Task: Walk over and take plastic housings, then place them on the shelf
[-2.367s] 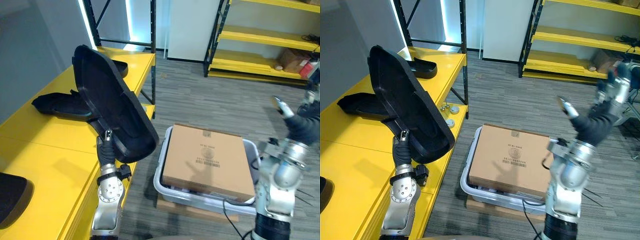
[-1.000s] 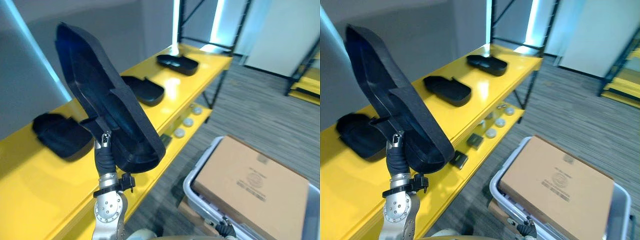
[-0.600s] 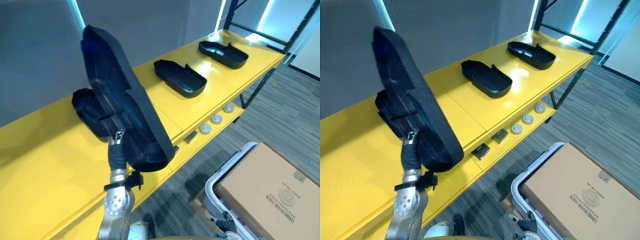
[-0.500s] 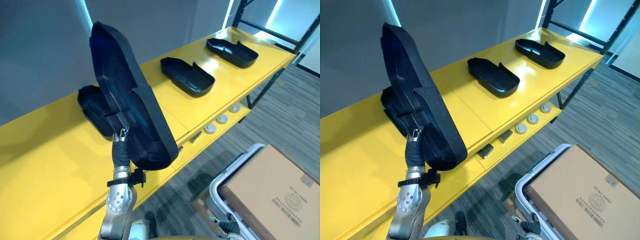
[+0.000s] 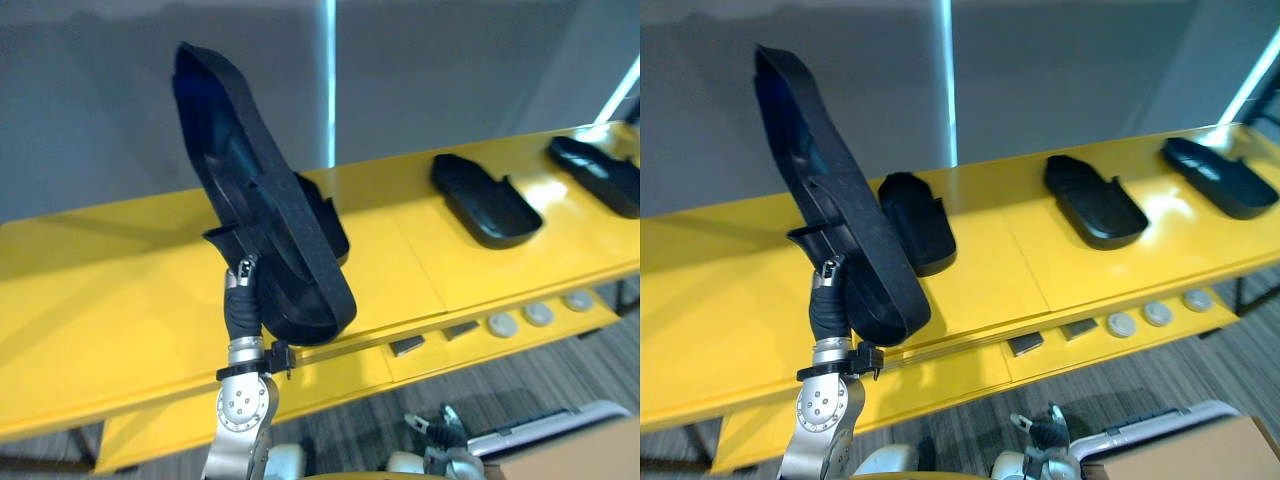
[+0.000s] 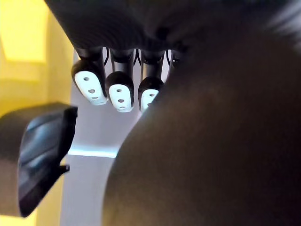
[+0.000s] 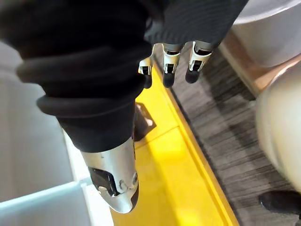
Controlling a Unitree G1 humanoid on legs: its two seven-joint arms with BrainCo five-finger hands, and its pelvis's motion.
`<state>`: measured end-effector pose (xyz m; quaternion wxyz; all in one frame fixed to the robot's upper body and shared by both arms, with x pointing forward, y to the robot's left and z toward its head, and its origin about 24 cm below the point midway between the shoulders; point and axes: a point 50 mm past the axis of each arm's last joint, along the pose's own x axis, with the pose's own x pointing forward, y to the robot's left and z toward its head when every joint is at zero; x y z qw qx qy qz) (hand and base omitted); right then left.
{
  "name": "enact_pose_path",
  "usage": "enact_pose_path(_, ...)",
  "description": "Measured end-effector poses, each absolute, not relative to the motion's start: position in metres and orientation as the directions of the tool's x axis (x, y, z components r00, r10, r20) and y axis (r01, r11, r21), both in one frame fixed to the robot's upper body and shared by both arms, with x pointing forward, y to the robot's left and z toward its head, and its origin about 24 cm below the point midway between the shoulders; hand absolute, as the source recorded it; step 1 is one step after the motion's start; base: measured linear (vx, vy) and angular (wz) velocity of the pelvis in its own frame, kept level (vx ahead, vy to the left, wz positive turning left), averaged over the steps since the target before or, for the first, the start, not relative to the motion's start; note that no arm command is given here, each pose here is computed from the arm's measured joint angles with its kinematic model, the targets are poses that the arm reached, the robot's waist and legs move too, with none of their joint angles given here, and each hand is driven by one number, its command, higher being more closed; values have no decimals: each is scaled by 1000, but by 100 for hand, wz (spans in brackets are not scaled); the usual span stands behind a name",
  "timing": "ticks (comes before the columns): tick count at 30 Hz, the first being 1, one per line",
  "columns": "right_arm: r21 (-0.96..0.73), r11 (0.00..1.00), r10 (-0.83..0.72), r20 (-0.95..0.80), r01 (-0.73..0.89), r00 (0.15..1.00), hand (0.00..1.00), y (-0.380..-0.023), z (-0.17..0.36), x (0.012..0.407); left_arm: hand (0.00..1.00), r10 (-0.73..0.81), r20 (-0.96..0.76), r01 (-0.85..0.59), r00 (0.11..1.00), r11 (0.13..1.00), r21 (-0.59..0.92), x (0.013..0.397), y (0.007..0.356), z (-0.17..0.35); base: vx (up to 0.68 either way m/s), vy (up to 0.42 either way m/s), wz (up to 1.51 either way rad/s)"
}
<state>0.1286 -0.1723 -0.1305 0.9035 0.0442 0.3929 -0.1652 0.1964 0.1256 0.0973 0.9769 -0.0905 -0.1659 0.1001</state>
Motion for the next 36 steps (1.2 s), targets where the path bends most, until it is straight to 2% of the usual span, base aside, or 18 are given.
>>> enact_pose_path(7, -30, 930, -280, -706, 367, 651, 0, -175, -127, 134, 100, 226, 318, -162, 921, 963, -214, 196, 126, 100, 144, -91, 23)
enact_pose_path(17, -64, 929, -277, -772, 364, 572, 0, -176, -142, 117, 100, 232, 311, -174, 922, 964, -201, 197, 129, 98, -17, -3, 35)
enact_pose_path(22, -114, 924, -298, -813, 366, 499, 0, -186, -150, 98, 100, 186, 260, -132, 947, 969, -210, 200, 118, 86, -24, 336, 6)
enact_pose_path(25, -122, 907, -325, -812, 403, 485, 0, -193, -150, 95, 100, 132, 276, -76, 952, 976, -205, 204, 109, 88, 26, 645, 2)
enact_pose_path(30, -75, 943, -255, -788, 324, 560, 0, -170, -144, 117, 100, 178, 265, -141, 948, 978, -154, 202, 128, 83, -115, 612, -43)
enact_pose_path(36, -53, 951, -224, -800, 306, 557, 0, -164, -146, 112, 100, 176, 250, -135, 952, 976, -170, 198, 126, 81, -101, 251, 2)
